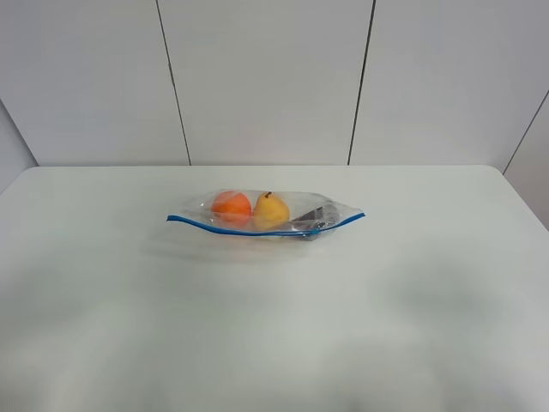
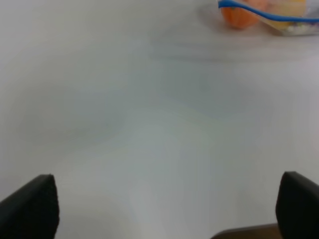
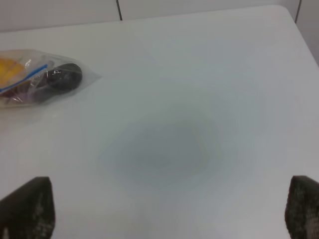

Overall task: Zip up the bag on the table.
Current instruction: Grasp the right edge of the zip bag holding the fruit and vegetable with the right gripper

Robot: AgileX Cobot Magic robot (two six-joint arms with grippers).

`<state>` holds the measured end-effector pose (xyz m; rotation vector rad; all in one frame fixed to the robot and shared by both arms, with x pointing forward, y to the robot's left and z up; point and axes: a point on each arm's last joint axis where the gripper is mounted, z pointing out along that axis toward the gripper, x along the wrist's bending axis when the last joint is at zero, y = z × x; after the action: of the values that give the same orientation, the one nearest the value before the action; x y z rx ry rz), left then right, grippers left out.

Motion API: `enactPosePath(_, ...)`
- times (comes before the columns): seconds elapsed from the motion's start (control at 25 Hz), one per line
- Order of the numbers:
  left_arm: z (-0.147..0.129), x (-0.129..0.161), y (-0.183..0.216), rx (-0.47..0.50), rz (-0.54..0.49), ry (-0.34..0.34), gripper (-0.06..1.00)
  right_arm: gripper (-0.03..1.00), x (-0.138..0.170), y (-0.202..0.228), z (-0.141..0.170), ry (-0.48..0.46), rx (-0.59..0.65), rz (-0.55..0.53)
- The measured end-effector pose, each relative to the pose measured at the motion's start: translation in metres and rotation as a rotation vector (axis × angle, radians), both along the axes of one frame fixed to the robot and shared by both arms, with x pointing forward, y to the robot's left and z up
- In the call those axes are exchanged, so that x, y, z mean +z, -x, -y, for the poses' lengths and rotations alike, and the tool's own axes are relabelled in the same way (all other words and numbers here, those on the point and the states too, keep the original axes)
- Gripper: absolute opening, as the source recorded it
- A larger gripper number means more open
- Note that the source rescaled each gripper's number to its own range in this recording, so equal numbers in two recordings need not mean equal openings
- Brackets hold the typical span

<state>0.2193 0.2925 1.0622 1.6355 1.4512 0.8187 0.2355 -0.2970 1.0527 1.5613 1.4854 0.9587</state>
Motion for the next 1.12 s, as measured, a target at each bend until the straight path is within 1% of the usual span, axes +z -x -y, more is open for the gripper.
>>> enactPosePath(0.24, 0.0, 0.0, 0.0, 0.0, 0.0, 0.0, 1.0, 1.0, 0.0, 0.0, 0.0, 0.0, 0.0, 0.0)
enactPosePath(0.32, 0.0, 0.0, 0.0, 0.0, 0.0, 0.0, 1.0, 1.0, 0.002, -0.003, 0.0, -0.001, 0.0, -0.019)
enactPosePath(0.44, 0.0, 0.0, 0.0, 0.0, 0.0, 0.0, 1.0, 1.0, 0.02, -0.018, 0.0, -0.017, 0.008, -0.075)
enactPosePath(0.52, 0.0, 0.0, 0.0, 0.0, 0.0, 0.0, 1.0, 1.0, 0.04, -0.035, -0.001, -0.037, 0.017, -0.113)
enactPosePath(0.68, 0.0, 0.0, 0.0, 0.0, 0.0, 0.0, 1.0, 1.0, 0.075, -0.088, -0.003, -0.102, 0.042, -0.224)
enactPosePath(0.8, 0.0, 0.0, 0.0, 0.0, 0.0, 0.0, 1.0, 1.0, 0.084, -0.14, -0.005, -0.151, 0.074, -0.343)
enactPosePath(0.84, 0.0, 0.0, 0.0, 0.0, 0.0, 0.0, 1.0, 1.0, 0.086, -0.155, -0.007, -0.171, 0.088, -0.368)
enactPosePath(0.96, 0.0, 0.0, 0.0, 0.0, 0.0, 0.0, 1.0, 1.0, 0.078, -0.208, -0.01, -0.233, 0.126, -0.483)
enactPosePath(1.08, 0.0, 0.0, 0.0, 0.0, 0.0, 0.0, 1.0, 1.0, 0.054, -0.258, -0.014, -0.308, 0.165, -0.638)
enactPosePath(1.12, 0.0, 0.0, 0.0, 0.0, 0.0, 0.0, 1.0, 0.98, 0.048, -0.271, -0.016, -0.336, 0.185, -0.674)
